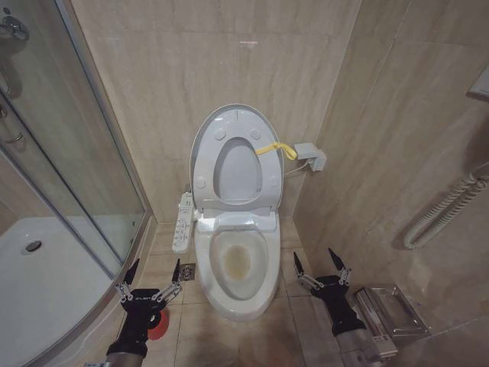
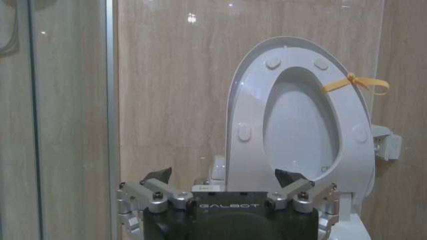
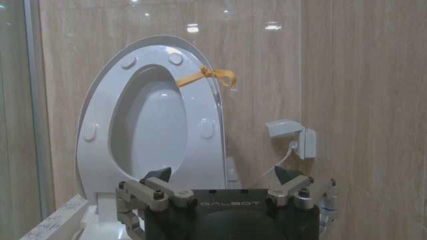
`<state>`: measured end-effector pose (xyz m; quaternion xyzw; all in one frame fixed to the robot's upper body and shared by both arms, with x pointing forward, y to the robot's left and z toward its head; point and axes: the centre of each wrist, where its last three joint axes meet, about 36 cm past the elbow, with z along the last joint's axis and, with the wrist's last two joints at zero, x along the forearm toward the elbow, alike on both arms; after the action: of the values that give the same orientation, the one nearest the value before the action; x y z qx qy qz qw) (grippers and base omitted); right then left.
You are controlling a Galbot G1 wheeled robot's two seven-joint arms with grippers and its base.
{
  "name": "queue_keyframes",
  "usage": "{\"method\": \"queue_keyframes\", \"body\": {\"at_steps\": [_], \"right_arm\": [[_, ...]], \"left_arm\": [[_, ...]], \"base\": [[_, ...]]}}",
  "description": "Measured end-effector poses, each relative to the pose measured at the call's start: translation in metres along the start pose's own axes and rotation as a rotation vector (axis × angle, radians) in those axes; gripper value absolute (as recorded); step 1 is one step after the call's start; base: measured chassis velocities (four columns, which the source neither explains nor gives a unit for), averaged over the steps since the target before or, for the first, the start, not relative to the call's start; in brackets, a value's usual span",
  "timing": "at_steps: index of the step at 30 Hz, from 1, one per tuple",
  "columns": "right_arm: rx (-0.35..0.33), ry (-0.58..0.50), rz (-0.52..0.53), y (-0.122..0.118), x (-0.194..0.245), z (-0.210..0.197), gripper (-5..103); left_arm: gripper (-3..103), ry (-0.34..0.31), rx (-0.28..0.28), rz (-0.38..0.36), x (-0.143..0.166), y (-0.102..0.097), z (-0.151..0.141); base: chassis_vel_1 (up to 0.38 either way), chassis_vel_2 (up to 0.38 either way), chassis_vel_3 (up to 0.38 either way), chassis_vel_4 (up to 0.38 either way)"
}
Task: Open the toilet lid, clean the toilet bowl with a toilet brush, close the toilet lid, and flush.
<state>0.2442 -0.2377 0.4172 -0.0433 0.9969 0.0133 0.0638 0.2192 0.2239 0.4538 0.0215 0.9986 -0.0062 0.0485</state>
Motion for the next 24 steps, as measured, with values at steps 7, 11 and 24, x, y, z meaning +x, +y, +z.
{"method": "queue_keyframes", "body": {"at_steps": [7, 11, 24], "right_arm": [[0.0, 0.0, 0.0, 0.0, 0.0, 0.0, 100], [0.0, 0.0, 0.0, 0.0, 0.0, 0.0, 100], [0.0, 0.0, 0.0, 0.0, 0.0, 0.0, 100]], "left_arm": [[100, 0.0, -0.001, 0.0, 0.0, 0.0002, -0.0002], [100, 0.0, -0.002, 0.0, -0.0001, 0.0004, -0.0004], [100, 0.0, -0.002, 0.0, -0.0001, 0.0006, -0.0008]], "base": [[0.0, 0.0, 0.0, 0.0], [0.0, 0.0, 0.0, 0.0], [0.0, 0.0, 0.0, 0.0]]}}
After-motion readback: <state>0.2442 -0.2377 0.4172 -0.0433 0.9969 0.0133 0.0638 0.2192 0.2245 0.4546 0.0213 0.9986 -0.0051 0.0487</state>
